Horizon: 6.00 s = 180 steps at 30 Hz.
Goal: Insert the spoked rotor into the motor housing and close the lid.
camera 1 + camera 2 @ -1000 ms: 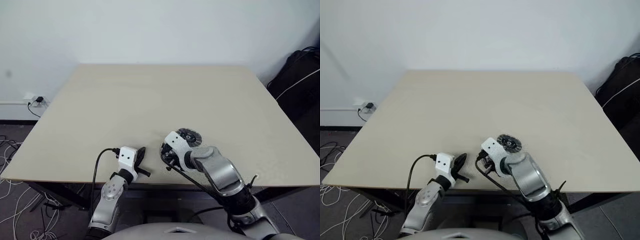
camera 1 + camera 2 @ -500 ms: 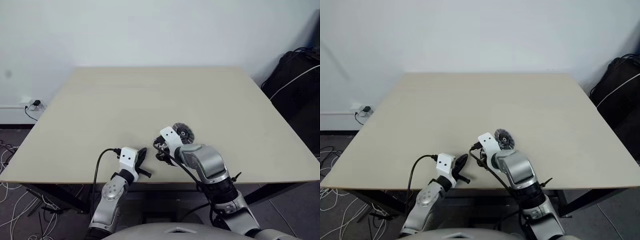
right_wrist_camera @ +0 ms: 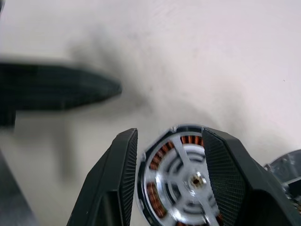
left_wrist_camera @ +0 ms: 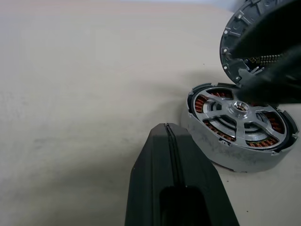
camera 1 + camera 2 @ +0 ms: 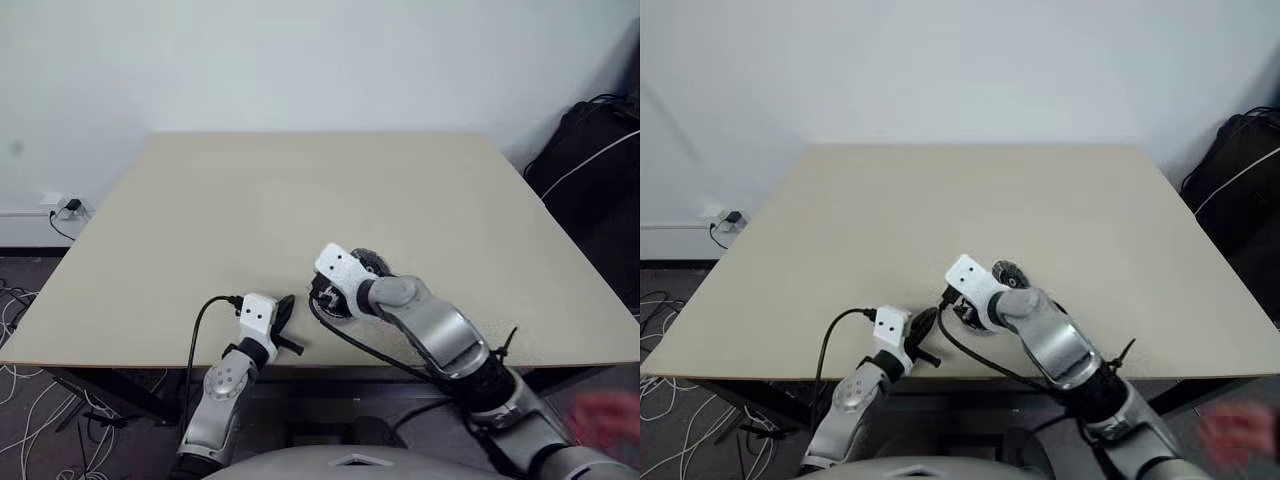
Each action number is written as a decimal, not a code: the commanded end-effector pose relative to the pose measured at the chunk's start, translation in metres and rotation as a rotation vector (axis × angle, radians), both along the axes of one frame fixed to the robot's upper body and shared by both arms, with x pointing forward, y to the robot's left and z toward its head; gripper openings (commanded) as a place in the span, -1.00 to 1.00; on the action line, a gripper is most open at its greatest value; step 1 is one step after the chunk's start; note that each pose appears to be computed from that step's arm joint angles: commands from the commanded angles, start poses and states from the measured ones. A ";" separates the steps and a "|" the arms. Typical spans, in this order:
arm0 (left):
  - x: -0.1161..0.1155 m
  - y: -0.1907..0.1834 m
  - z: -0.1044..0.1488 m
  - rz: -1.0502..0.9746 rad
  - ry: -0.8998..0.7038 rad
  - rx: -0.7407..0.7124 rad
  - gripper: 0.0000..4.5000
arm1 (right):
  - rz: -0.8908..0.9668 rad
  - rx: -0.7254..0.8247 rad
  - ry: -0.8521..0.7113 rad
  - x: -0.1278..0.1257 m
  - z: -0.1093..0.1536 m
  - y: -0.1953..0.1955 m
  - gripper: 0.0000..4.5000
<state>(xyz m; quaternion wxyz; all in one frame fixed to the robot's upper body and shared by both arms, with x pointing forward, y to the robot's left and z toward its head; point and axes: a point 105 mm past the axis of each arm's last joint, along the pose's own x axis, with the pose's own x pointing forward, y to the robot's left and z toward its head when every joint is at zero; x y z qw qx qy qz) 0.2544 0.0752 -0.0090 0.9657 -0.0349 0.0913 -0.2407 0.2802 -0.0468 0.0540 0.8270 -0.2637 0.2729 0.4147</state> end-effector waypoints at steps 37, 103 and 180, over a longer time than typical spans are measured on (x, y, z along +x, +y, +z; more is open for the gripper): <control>0.003 -0.007 0.008 -0.049 -0.039 0.009 -1.00 | 0.555 -0.274 -0.101 -0.031 -0.003 -0.015 0.03; 0.001 -0.009 0.007 -0.019 -0.030 -0.028 -1.00 | 0.234 -0.113 0.170 -0.009 -0.017 -0.038 -0.96; -0.002 -0.018 0.006 -0.142 -0.014 0.000 -1.00 | -0.338 -0.052 -0.180 -0.019 0.014 -0.117 -0.99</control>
